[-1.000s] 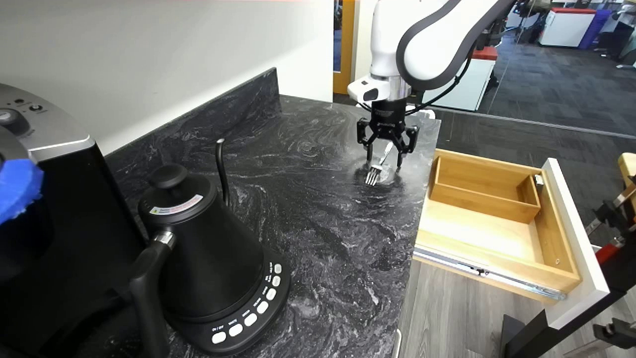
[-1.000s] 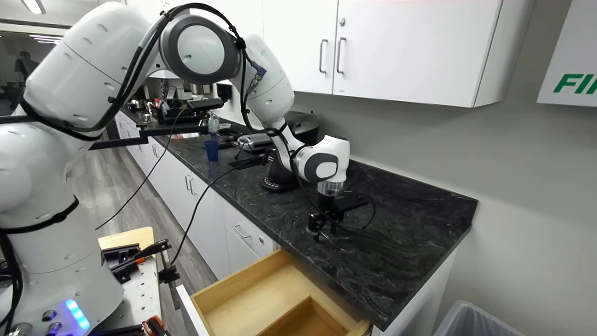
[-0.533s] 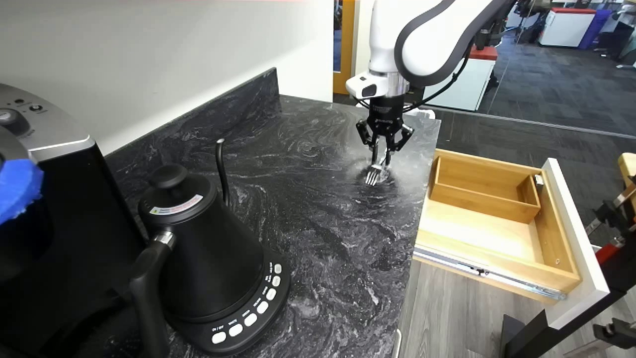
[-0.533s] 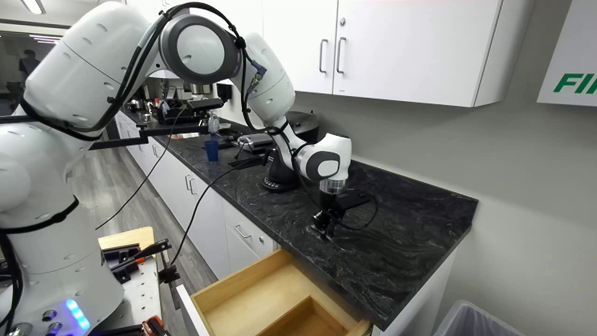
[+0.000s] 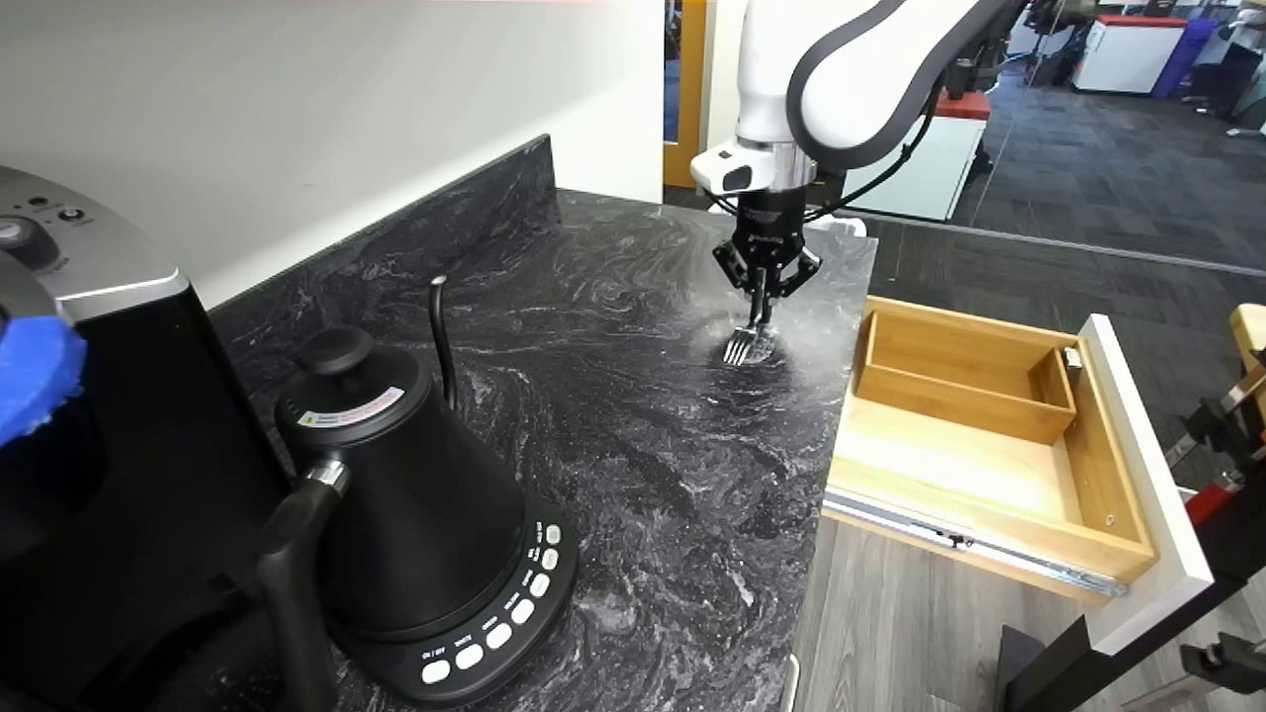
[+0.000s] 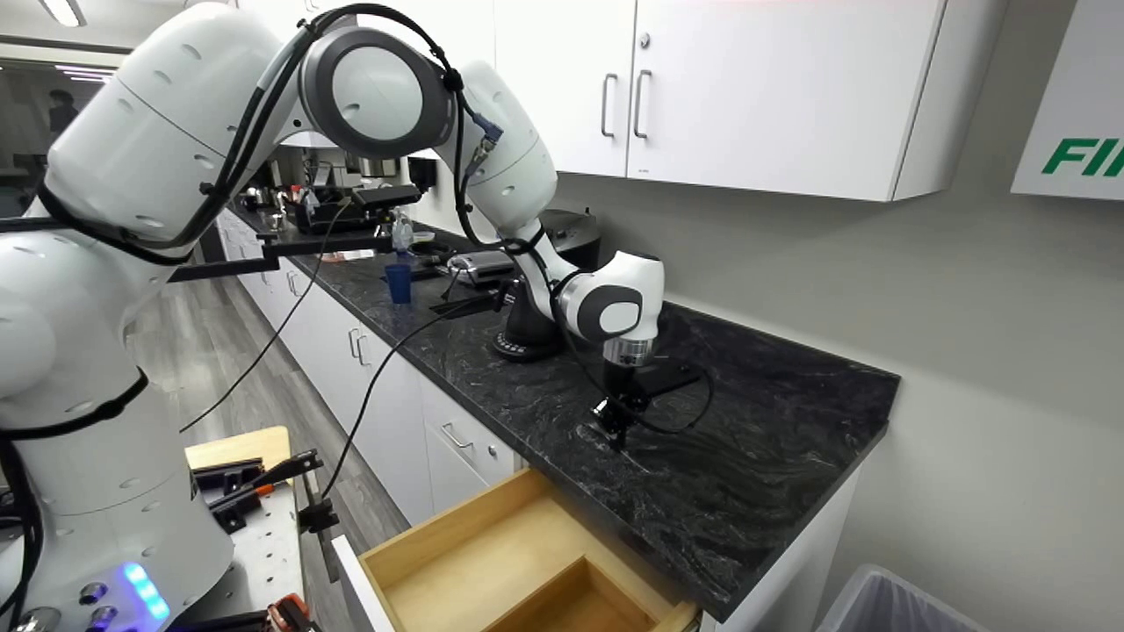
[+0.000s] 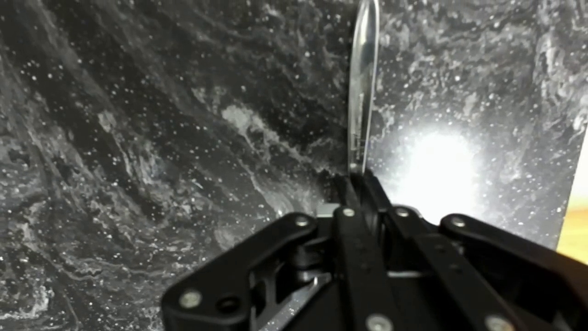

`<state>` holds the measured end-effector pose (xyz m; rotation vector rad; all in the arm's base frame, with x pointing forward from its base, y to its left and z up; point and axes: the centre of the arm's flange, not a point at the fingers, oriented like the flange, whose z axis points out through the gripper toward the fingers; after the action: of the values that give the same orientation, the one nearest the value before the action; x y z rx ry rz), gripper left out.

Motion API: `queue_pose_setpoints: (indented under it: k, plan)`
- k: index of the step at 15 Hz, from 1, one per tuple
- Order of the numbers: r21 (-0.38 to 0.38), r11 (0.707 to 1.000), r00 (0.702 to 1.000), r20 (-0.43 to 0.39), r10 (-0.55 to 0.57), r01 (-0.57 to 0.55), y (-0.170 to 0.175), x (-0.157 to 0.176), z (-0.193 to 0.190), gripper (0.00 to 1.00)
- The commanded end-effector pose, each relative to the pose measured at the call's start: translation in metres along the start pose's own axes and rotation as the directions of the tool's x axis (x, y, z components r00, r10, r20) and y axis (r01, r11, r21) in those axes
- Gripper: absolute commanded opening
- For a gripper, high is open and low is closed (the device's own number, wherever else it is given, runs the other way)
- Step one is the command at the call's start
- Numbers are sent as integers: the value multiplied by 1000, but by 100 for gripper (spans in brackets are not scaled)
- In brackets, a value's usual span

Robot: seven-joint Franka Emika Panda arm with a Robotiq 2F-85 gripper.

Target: Put the fork inside the box in the drawer

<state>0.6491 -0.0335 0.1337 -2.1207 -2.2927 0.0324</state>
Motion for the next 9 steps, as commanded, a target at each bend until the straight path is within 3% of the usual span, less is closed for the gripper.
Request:
queue_pose_setpoints:
  k: [1, 9]
  plan:
    - [7, 1000, 1000, -25, 7, -6, -4, -2, -10, 3]
    - [6, 996, 996, -4, 87, -87, -7, -5, -37, 3]
